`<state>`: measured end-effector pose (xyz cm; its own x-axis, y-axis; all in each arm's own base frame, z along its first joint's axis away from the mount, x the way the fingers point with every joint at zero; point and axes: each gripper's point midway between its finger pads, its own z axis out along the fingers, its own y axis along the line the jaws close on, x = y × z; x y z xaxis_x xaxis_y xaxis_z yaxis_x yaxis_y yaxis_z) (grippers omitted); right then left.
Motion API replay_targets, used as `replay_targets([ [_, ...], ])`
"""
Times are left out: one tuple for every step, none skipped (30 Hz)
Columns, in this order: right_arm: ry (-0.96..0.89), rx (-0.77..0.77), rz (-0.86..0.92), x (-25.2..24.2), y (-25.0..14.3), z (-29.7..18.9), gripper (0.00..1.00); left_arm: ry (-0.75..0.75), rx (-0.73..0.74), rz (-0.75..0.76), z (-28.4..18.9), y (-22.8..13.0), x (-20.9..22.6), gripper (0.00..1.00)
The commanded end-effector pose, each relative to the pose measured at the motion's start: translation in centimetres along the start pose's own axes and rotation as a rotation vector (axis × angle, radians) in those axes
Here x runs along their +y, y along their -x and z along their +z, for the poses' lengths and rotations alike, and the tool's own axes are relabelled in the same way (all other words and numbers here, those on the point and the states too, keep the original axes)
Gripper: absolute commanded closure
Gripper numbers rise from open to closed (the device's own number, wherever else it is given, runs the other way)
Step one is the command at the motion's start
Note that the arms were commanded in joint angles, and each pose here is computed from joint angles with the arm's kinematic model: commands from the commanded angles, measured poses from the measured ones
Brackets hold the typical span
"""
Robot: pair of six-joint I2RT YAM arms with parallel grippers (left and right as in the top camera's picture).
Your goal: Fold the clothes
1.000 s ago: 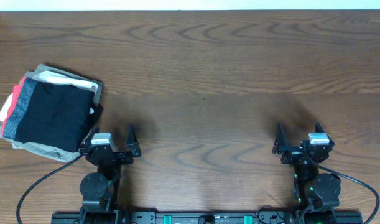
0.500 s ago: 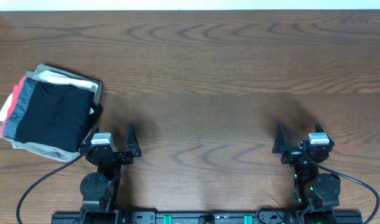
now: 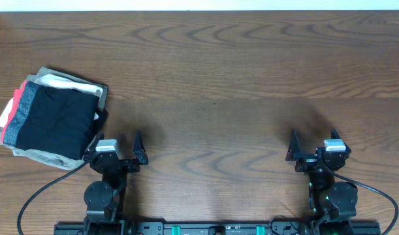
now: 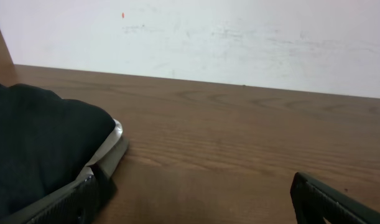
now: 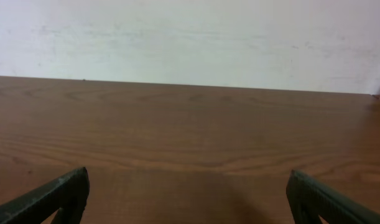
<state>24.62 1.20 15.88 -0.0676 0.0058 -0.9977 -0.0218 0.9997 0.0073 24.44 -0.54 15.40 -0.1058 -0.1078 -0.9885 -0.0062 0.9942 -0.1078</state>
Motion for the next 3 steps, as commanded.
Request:
replay_targets([
  [0.017, 0.0, -0.016, 0.4, -0.05, -0.04, 0.01, 0.016, 0.048, 0.017, 0.12, -1.71, 0.35, 0.02],
  [0.016, 0.0, -0.016, 0.39, -0.05, -0.04, 0.01, 0.016, 0.048, 0.017, 0.12, -1.71, 0.35, 0.02],
  [0.016, 0.0, -0.016, 0.39, -0.05, -0.04, 0.01, 0.016, 0.048, 0.017, 0.12, -1.71, 0.35, 0.02],
])
